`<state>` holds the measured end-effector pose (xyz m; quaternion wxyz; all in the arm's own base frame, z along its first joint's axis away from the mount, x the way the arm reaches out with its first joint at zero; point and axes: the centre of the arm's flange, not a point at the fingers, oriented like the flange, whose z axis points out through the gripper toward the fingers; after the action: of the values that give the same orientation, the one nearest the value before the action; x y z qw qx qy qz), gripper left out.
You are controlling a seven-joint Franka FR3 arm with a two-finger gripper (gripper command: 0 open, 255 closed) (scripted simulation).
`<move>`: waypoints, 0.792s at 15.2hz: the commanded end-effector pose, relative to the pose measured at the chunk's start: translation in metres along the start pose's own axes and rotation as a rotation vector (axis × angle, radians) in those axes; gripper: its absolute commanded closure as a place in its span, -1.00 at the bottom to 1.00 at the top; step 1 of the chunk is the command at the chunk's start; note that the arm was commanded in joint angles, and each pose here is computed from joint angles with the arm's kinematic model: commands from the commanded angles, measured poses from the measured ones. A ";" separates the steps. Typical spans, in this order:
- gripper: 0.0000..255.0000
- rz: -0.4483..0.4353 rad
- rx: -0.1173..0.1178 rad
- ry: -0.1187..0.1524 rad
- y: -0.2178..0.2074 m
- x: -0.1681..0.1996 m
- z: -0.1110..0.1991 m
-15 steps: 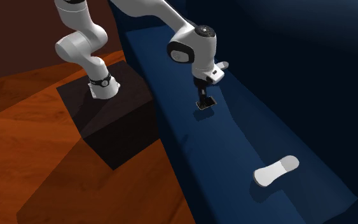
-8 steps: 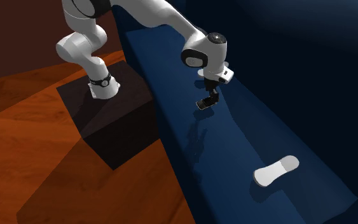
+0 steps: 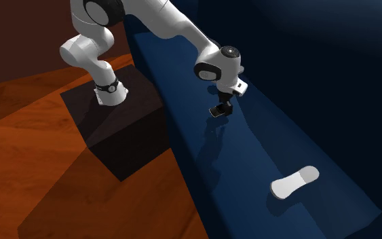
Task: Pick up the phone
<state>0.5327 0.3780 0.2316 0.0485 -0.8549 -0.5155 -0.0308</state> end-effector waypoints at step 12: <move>1.00 0.000 0.000 0.001 0.000 0.000 -0.002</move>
<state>0.5329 0.3780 0.2316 0.0483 -0.8550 -0.5154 -0.0319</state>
